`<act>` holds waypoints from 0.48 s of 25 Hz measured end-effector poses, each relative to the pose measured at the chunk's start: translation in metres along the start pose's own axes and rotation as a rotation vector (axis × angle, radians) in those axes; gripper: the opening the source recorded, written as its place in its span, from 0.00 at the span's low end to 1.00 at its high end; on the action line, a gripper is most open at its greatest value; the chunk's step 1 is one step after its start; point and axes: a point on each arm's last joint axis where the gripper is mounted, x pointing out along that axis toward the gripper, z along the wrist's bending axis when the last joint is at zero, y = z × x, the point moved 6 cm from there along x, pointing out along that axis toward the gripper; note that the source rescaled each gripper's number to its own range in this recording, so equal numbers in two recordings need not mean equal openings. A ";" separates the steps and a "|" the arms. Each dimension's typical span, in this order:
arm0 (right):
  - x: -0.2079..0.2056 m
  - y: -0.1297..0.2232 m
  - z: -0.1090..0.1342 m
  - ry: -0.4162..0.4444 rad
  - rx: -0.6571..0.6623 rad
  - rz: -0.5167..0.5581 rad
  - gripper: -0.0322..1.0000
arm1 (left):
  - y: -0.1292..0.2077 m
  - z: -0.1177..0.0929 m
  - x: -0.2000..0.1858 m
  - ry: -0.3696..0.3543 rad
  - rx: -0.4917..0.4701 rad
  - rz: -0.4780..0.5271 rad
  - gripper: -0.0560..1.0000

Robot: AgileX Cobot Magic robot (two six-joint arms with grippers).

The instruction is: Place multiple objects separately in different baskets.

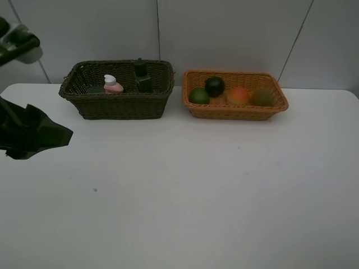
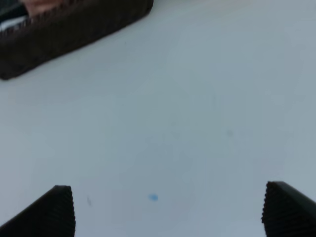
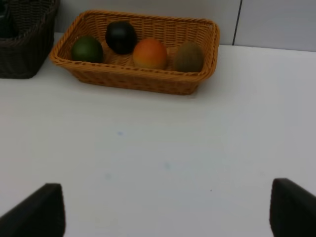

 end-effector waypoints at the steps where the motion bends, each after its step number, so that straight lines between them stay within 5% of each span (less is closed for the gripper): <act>1: 0.000 0.000 0.000 0.000 0.000 0.000 1.00 | 0.005 0.001 -0.002 -0.007 -0.009 0.024 1.00; 6: 0.000 0.000 0.000 0.000 0.000 0.000 1.00 | 0.023 0.009 -0.016 -0.037 -0.031 0.093 1.00; 12: 0.000 0.000 0.000 0.000 0.000 0.000 1.00 | 0.037 0.026 -0.044 -0.080 -0.072 0.044 1.00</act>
